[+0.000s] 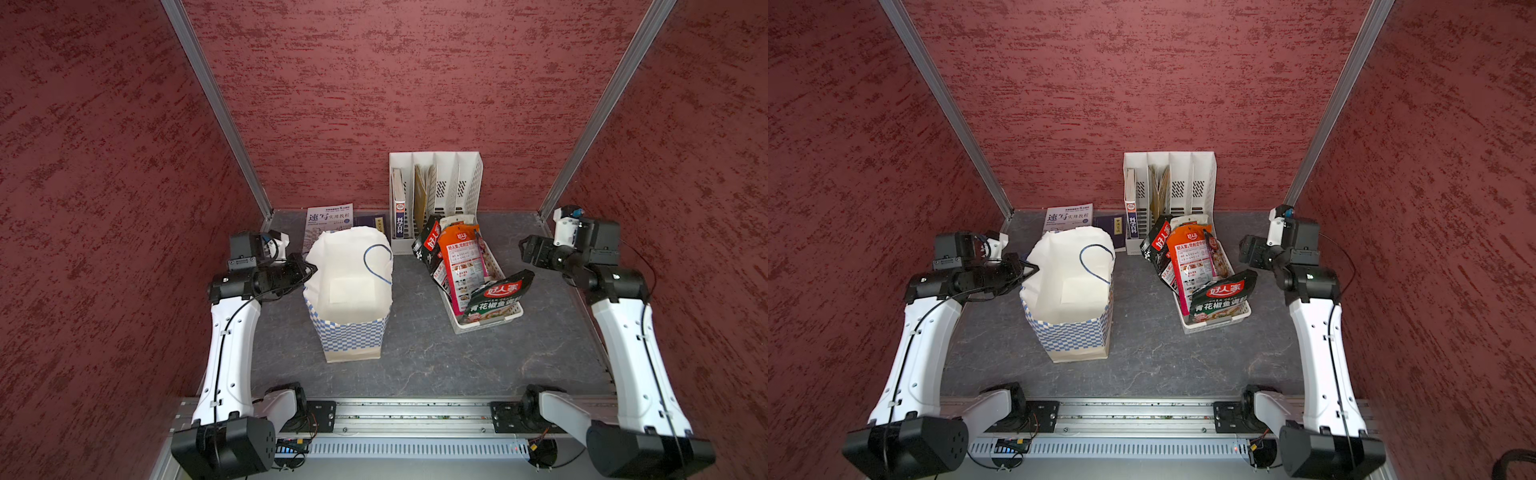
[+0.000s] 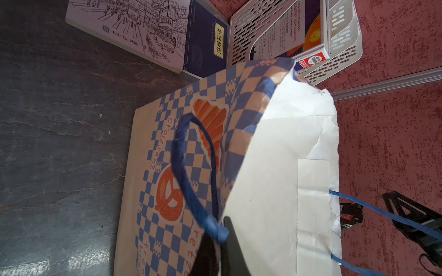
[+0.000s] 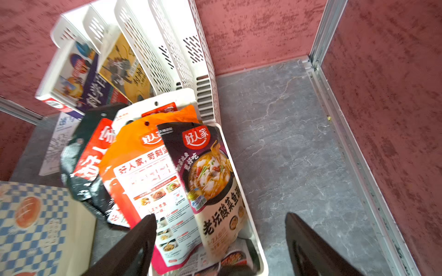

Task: Place the condiment packets inside the bag
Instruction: Adjust the storage box at the center of the board, then pick up the condiment packet from the storage box.

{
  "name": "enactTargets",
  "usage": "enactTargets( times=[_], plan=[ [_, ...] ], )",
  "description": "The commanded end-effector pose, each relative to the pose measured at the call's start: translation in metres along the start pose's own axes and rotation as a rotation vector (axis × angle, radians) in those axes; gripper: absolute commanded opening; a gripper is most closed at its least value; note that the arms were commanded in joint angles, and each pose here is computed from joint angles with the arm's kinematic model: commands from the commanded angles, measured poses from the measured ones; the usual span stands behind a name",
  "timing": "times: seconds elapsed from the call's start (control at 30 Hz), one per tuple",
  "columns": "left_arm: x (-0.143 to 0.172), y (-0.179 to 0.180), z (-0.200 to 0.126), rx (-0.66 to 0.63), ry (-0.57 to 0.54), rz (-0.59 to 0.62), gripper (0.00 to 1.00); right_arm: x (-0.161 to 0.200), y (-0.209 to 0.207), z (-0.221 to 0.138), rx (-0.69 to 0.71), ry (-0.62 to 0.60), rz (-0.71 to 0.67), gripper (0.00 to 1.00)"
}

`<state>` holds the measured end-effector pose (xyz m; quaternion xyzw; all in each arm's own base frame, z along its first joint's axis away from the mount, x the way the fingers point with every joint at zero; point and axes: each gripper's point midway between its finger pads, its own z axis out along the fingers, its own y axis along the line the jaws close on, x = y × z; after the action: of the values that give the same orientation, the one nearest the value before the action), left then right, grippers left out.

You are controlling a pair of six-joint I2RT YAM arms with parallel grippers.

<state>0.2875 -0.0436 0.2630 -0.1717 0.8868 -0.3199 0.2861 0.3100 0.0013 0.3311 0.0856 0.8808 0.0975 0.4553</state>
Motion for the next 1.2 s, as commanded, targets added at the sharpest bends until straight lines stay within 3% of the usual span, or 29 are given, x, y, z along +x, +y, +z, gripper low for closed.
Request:
enactTargets(
  times=[0.0, 0.2, 0.33, 0.43, 0.63, 0.97, 1.17],
  plan=[
    [0.001, -0.004, 0.000, 0.007, -0.009, 0.033, 0.00, 0.056, 0.015, -0.031, -0.048, 0.183, 0.080, 0.86],
    [0.005, -0.008, 0.004, 0.016, 0.002, 0.050, 0.00, 0.129, 0.036, -0.078, -0.110, 0.338, 0.146, 0.86],
    [0.005, -0.010, 0.006, 0.021, 0.008, 0.060, 0.00, 0.156, 0.037, -0.080, -0.120, 0.371, 0.185, 0.92],
    [0.005, -0.011, 0.008, 0.022, 0.011, 0.065, 0.00, 0.151, 0.042, -0.072, -0.138, 0.351, 0.190, 0.98],
    [0.006, -0.010, 0.011, 0.015, 0.011, 0.072, 0.00, 0.131, 0.065, -0.039, -0.142, 0.336, 0.151, 0.99],
    [0.008, -0.011, 0.017, 0.021, 0.023, 0.087, 0.00, 0.114, 0.092, 0.010, -0.043, 0.243, 0.148, 0.98],
    [0.010, -0.009, 0.021, 0.012, 0.027, 0.096, 0.00, 0.114, 0.072, 0.022, 0.097, 0.229, 0.096, 0.91]
  ],
)
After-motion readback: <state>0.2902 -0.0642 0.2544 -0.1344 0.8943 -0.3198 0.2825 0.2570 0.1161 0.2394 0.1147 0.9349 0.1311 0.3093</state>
